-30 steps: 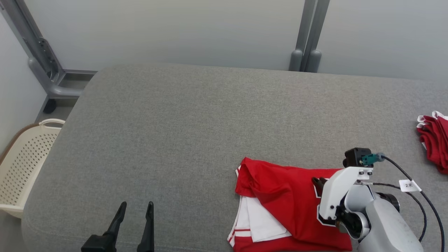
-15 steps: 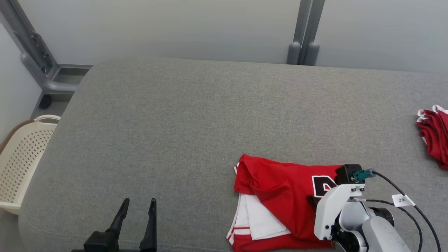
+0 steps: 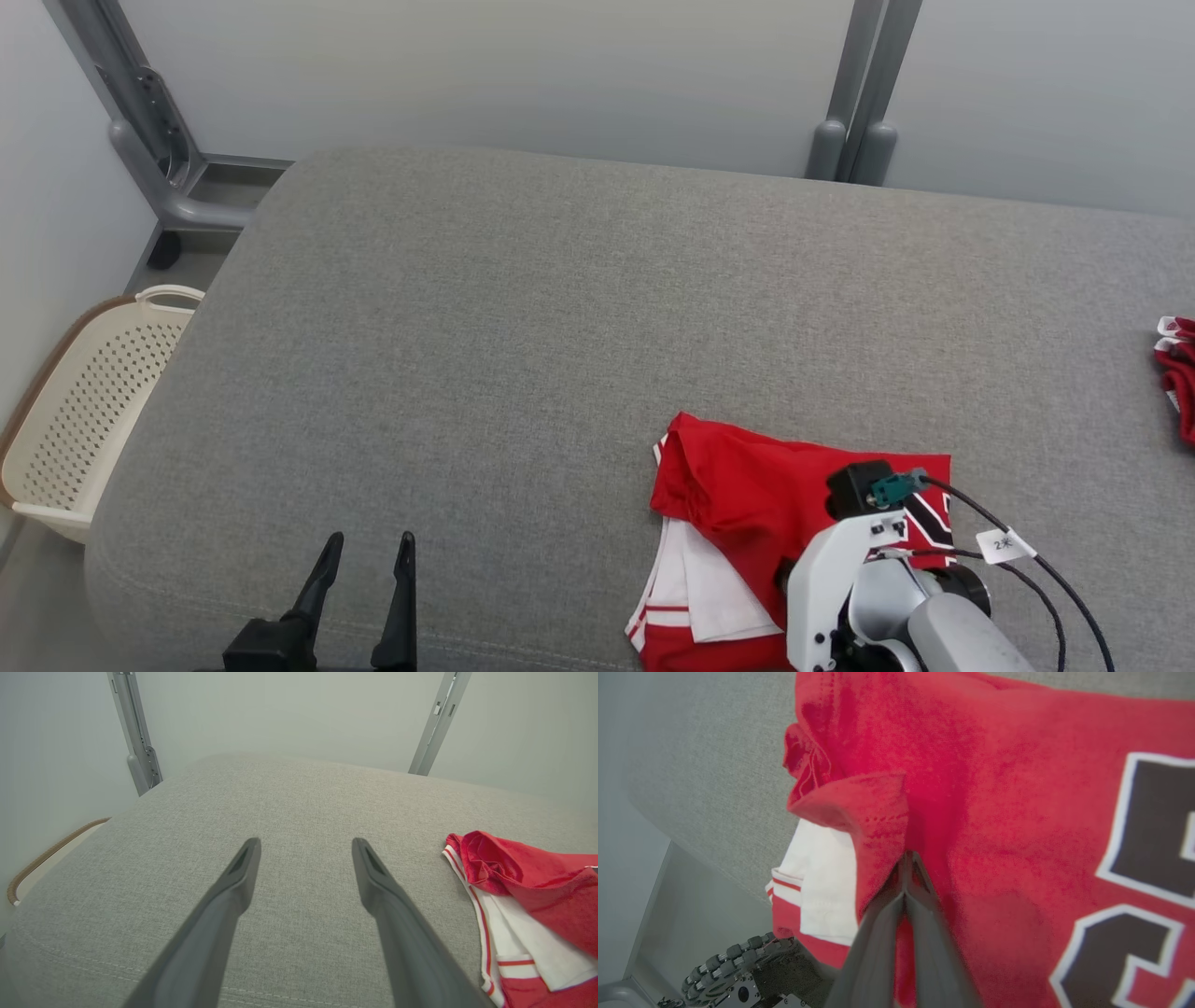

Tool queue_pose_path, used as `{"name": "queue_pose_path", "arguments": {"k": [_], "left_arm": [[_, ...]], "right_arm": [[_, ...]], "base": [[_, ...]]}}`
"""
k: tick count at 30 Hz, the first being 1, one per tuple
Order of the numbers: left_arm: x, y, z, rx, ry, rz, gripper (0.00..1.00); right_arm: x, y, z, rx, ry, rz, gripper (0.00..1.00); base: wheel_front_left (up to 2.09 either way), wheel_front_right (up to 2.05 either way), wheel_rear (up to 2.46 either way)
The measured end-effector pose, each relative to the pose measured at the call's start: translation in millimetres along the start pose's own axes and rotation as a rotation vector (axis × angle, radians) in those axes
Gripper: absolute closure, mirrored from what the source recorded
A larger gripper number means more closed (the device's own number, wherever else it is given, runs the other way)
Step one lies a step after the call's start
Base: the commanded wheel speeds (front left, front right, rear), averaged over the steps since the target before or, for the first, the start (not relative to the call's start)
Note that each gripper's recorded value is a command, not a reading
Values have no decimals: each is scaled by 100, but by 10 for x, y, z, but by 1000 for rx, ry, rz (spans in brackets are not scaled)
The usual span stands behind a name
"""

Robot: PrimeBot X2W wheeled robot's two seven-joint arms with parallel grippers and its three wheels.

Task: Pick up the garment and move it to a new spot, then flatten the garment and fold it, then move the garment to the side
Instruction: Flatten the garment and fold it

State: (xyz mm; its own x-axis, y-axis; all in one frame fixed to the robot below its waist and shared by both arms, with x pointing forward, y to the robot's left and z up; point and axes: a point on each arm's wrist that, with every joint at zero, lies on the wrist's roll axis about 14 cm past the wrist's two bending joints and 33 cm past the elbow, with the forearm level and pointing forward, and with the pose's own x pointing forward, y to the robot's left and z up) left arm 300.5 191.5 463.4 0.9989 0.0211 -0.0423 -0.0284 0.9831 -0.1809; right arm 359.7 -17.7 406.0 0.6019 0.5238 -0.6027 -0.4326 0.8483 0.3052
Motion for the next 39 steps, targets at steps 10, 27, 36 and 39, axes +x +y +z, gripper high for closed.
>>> {"name": "queue_pose_path", "arguments": {"k": [10, 27, 36, 39], "left_arm": [[1, -16, 4, -2, -2, -5, 0], [-64, -10, 28, -3, -15, -4, 0], [-48, -106, 15, -2, -11, -38, 0], [-27, -151, -5, -1, -3, -55, 0]], "right_arm": [[70, 515, -292, -58, 95, 148, 100], [-43, 485, 467, -9, -134, 152, 10], [-447, -480, 510, 135, -225, -119, 0], [-618, -740, 415, 195, -236, -190, 0]], "base": [[0, 0, 0], [0, 0, 0], [0, 0, 0], [0, 0, 0]]}}
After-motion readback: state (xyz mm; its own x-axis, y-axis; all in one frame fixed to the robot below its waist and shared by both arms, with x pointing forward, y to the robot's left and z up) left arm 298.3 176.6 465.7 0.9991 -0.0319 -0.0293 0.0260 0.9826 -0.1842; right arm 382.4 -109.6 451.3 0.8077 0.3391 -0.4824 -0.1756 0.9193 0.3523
